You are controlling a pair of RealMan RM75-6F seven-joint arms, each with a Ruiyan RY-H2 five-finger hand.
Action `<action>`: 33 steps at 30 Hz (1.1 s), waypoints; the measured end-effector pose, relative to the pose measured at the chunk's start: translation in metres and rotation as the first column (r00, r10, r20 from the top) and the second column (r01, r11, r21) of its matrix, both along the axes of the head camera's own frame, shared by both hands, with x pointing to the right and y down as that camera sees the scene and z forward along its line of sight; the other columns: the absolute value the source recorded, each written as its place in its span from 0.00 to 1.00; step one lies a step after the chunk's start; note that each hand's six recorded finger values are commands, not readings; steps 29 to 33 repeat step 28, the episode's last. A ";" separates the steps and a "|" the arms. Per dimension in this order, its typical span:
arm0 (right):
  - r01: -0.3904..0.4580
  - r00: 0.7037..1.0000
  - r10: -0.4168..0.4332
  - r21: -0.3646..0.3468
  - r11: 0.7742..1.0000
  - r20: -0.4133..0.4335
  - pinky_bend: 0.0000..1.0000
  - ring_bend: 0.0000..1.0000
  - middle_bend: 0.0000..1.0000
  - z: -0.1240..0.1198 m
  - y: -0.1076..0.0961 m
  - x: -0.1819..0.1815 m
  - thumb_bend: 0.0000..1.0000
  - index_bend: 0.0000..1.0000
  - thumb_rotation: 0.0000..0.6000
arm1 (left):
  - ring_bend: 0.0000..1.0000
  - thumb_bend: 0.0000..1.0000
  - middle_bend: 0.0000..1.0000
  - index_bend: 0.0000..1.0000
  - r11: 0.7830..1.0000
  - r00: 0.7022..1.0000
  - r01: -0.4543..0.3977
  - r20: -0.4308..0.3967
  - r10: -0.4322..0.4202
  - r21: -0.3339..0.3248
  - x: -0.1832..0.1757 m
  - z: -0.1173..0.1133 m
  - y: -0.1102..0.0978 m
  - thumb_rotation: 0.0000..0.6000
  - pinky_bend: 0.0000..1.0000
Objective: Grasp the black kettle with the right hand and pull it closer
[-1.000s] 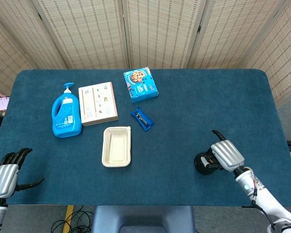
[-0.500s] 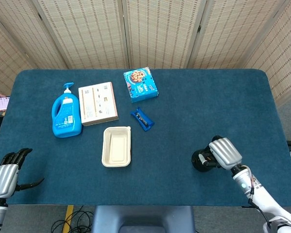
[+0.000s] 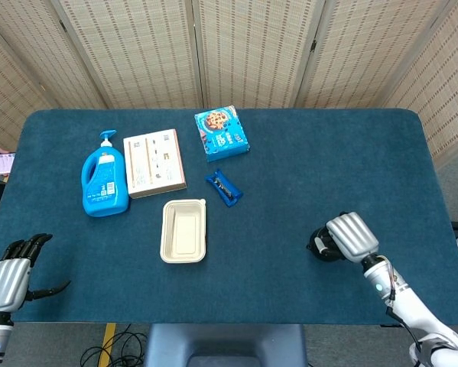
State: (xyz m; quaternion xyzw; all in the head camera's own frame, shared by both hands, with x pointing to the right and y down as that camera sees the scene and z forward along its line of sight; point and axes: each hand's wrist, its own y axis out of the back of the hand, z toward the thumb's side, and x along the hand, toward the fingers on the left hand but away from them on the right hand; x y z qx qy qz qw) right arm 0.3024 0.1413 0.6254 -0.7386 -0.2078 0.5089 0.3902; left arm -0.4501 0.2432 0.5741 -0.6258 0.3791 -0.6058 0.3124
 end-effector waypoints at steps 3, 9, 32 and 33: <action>0.007 1.000 -0.007 0.010 1.000 -0.021 0.56 0.92 1.00 0.001 -0.005 -0.002 0.50 1.00 0.74 | 0.22 0.11 0.17 0.17 1.000 1.000 0.001 0.000 -0.001 -0.001 0.000 0.000 0.000 0.61 0.17; 0.015 1.000 -0.015 0.005 1.000 -0.022 0.56 0.92 1.00 0.005 -0.010 -0.007 0.49 1.00 0.74 | 0.22 0.11 0.17 0.17 1.000 1.000 0.002 0.002 -0.002 -0.006 0.000 0.001 0.001 0.60 0.17; 0.198 0.977 -0.194 0.034 0.980 -0.092 0.56 0.92 1.00 0.022 -0.026 -0.063 0.48 1.00 0.75 | 0.22 0.11 0.17 0.17 1.000 1.000 0.009 0.004 -0.009 -0.004 -0.002 0.000 0.002 0.61 0.17; 0.198 0.977 -0.194 0.034 0.980 -0.092 0.56 0.92 1.00 0.022 -0.026 -0.063 0.48 1.00 0.75 | 0.22 0.11 0.17 0.17 1.000 1.000 0.009 0.004 -0.009 -0.004 -0.002 0.000 0.002 0.61 0.17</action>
